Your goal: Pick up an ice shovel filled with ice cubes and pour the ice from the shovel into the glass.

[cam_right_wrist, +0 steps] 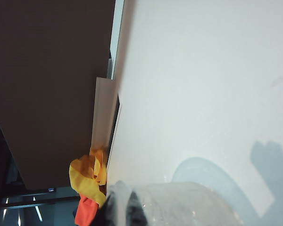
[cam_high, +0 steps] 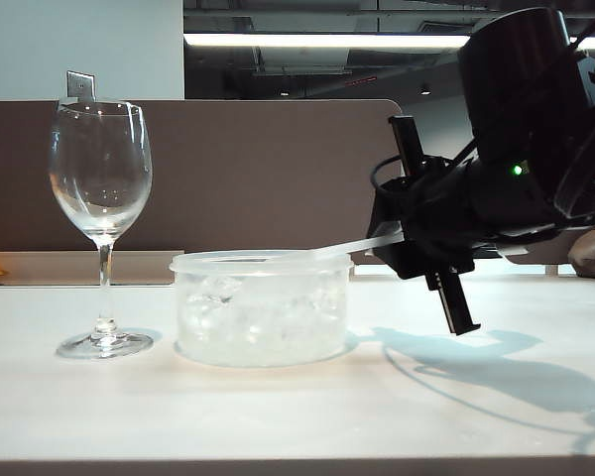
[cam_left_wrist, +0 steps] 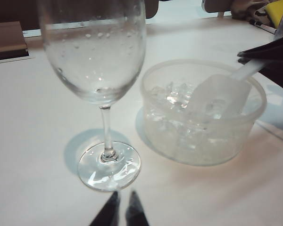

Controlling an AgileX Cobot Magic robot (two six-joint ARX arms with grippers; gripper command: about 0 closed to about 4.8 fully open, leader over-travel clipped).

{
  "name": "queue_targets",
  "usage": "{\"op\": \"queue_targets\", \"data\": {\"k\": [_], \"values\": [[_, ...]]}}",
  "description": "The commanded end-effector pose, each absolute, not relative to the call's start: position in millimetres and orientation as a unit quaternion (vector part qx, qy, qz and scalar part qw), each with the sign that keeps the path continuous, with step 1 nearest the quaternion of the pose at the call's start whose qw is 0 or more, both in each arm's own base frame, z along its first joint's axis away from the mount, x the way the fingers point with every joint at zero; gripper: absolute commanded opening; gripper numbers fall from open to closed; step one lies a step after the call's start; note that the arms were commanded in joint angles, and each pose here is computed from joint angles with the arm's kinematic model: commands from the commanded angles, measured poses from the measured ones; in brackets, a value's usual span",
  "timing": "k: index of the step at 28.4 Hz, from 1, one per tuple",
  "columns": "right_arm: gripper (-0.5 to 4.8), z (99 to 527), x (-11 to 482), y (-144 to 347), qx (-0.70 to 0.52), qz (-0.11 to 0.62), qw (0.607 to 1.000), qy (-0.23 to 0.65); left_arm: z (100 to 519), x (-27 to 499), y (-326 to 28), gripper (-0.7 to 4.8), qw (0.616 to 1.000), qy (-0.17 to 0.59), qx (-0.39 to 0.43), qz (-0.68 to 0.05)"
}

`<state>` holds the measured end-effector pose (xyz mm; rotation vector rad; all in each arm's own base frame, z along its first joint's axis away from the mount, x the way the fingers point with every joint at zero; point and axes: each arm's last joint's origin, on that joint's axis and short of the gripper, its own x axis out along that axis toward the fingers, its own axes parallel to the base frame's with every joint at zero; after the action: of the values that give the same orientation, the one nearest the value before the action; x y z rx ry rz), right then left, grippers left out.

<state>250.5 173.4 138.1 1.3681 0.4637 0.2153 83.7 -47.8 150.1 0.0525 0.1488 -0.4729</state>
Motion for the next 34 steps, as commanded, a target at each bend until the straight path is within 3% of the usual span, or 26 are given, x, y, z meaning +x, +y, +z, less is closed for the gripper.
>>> {"op": "queue_targets", "data": {"k": [1, 28, 34], "values": [[-0.01, 139.8, 247.8, 179.2, 0.626, 0.115, 0.742, 0.212, 151.3, 83.9, -47.7, 0.29, 0.970, 0.070, 0.023, -0.232], [-0.02, 139.7, 248.3, 188.5, 0.680, 0.182, 0.695, 0.142, 151.3, 83.9, -47.7, 0.29, 0.970, 0.070, 0.023, -0.232], [-0.02, 142.8, 248.0, 188.2, 0.707, 0.186, 0.669, 0.135, 151.3, 83.9, -47.7, 0.29, 0.970, 0.070, 0.023, -0.232]]}}
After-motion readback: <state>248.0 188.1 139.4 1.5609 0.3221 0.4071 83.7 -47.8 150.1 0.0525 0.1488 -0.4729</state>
